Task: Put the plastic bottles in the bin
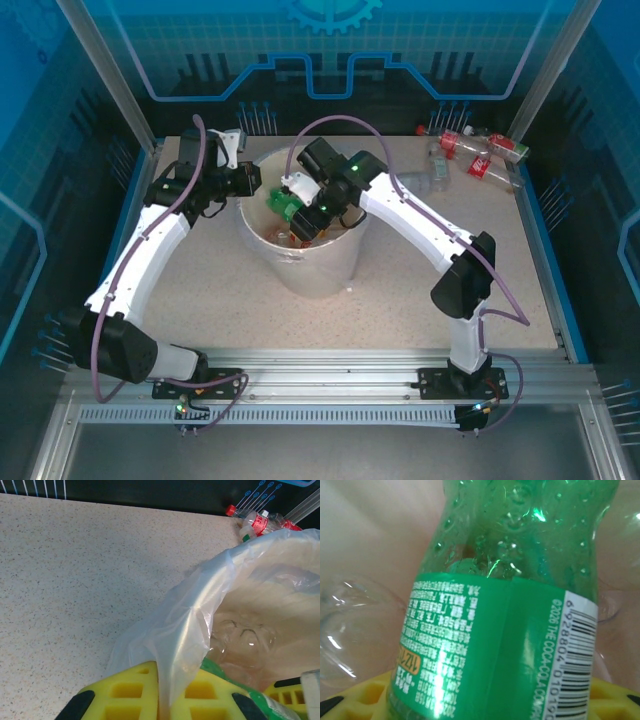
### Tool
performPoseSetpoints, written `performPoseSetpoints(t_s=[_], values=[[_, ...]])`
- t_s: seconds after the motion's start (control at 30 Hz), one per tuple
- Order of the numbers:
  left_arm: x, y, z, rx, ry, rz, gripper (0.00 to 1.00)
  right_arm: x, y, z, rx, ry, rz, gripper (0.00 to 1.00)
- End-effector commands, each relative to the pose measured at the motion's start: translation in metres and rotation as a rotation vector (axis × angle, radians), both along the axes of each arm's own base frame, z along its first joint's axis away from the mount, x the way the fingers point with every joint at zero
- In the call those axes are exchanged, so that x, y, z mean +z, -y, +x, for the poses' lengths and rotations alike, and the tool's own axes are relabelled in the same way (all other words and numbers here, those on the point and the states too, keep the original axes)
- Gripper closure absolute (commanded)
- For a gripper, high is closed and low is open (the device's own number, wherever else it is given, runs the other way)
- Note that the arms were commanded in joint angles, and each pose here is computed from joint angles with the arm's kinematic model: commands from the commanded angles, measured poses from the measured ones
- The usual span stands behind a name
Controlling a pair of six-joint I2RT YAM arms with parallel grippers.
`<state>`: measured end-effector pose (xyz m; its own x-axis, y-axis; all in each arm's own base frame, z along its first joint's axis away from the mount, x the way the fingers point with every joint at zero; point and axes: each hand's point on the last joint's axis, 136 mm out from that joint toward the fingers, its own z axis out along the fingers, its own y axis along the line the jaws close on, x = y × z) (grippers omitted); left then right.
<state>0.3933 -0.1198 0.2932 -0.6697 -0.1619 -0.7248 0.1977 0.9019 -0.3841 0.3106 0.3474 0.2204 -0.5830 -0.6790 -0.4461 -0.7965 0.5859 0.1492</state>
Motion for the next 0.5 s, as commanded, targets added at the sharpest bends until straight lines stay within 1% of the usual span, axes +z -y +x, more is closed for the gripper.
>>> performPoseSetpoints(t_s=[0.0, 0.1, 0.23, 0.3, 0.47], values=[[0.0, 0.021, -0.01, -0.064, -0.027, -0.082, 1.0, 0.002, -0.008, 0.001, 0.003, 0.012, 0.029, 0.39], [-0.002, 0.022, -0.009, -0.064, -0.031, -0.077, 1.0, 0.001, -0.009, 0.005, -0.004, 0.011, 0.037, 0.28], [-0.005, 0.023, -0.008, -0.067, -0.039, -0.075, 1.0, 0.001, -0.009, 0.008, -0.005, 0.01, 0.042, 0.23], [-0.007, 0.024, -0.008, -0.07, -0.044, -0.075, 1.0, 0.003, -0.007, 0.009, -0.005, 0.022, 0.041, 0.17], [-0.011, 0.024, -0.007, -0.071, -0.052, -0.072, 1.0, 0.018, -0.004, 0.011, -0.003, 0.049, 0.066, 0.11]])
